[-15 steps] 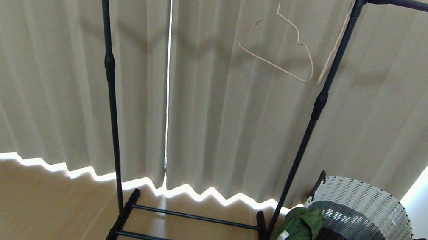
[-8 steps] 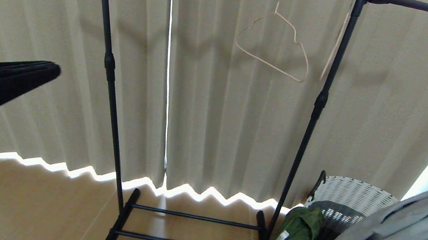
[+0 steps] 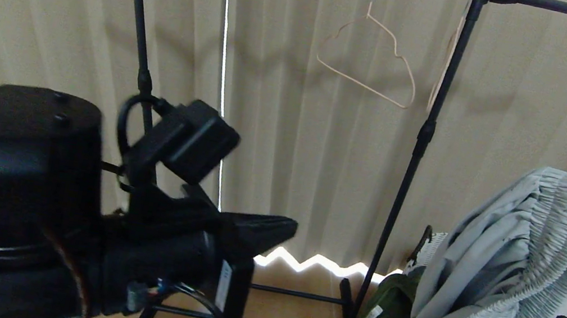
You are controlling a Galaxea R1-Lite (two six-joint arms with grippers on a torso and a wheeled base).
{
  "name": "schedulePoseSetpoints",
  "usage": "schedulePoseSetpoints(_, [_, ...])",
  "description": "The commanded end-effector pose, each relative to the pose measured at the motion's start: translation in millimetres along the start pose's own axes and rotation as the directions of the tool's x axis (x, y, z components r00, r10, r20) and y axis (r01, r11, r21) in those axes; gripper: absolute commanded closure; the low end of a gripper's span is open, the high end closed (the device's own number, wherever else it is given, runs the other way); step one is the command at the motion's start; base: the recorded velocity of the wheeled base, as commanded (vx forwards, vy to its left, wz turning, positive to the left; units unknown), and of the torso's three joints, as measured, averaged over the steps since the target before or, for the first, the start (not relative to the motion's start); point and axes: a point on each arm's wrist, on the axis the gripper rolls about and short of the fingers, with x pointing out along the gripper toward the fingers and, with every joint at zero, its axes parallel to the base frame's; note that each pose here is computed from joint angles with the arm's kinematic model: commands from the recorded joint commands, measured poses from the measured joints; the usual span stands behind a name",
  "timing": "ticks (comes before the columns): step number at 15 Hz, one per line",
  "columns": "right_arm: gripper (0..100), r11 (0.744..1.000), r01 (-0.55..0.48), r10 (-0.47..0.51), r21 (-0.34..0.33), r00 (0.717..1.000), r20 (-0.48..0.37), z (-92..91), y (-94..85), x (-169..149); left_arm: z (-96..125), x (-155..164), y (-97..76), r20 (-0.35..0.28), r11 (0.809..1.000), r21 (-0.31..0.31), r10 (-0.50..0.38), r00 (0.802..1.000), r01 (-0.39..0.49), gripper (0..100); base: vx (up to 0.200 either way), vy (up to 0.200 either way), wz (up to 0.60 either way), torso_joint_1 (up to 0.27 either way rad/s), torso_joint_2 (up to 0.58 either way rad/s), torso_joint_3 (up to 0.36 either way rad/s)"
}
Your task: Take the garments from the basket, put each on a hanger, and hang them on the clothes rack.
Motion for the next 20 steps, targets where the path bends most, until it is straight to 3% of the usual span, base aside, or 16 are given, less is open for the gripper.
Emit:
schedulePoseSetpoints(1, [100, 0.999, -0.037, 0.037, -0.009, 0.999, 0.007, 2.1, 5.9, 6, -23, 44, -26.1, -0.086, 0.996, -0.038, -0.089, 0.992, 0.086, 100, 0.000, 0.000, 0.00, 0.000, 0.00, 0.000])
schedulePoseSetpoints(5, [100, 0.998, -0.062, 0.063, -0.019, 0.995, 0.074, 8.3, 9.8, 2, -57, 72, -38.9, -0.196, 0.994, -0.020, -0.112, 0.974, 0.110, 100, 0.000, 0.000, 0.00, 0.000, 0.00, 0.000])
schedulePoseSetpoints(7, [100, 0.996, -0.087, 0.089, -0.029, 0.993, 0.078, 7.0, 14.0, -1, -61, 78, -58.7, -0.208, 0.986, -0.012, -0.165, 0.964, 0.166, 100, 0.000, 0.000, 0.00, 0.000, 0.00, 0.000])
schedulePoseSetpoints(9, [100, 0.996, -0.087, 0.089, -0.029, 0.993, 0.083, 7.4, 14.0, -2, -65, 79, -65.7, -0.218, 0.982, -0.007, -0.183, 0.959, 0.186, 100, 0.000, 0.000, 0.00, 0.000, 0.00, 0.000])
schedulePoseSetpoints(10, [100, 0.996, -0.088, 0.090, -0.029, 0.992, 0.084, 6.8, 14.0, -3, -66, 81, -66.0, -0.220, 0.982, -0.006, -0.183, 0.958, 0.186, 0, 0.000, 0.000, 0.00, 0.000, 0.00, 0.000])
schedulePoseSetpoints(12, [100, 0.996, -0.088, 0.090, -0.027, 0.993, 0.081, 4.1, 13.8, -5, -64, 86, -66.6, -0.199, 0.982, -0.010, -0.185, 0.962, 0.187, 0, 0.000, 0.000, 0.00, 0.000, 0.00, 0.000])
schedulePoseSetpoints(14, [100, 0.996, -0.090, 0.092, -0.029, 0.992, 0.089, 2.8, 13.9, -9, -61, 108, -66.2, -0.105, 0.989, -0.036, -0.149, 0.983, 0.146, 0, 0.000, 0.000, 0.00, 0.000, 0.00, 0.000])
schedulePoseSetpoints(20, [100, 0.995, -0.091, 0.094, -0.031, 0.988, 0.119, 5.2, 13.9, -14, -90, 136, -54.4, -0.165, 0.999, -0.034, -0.041, 0.985, 0.036, 0, 0.000, 0.000, 0.00, 0.000, 0.00, 0.000])
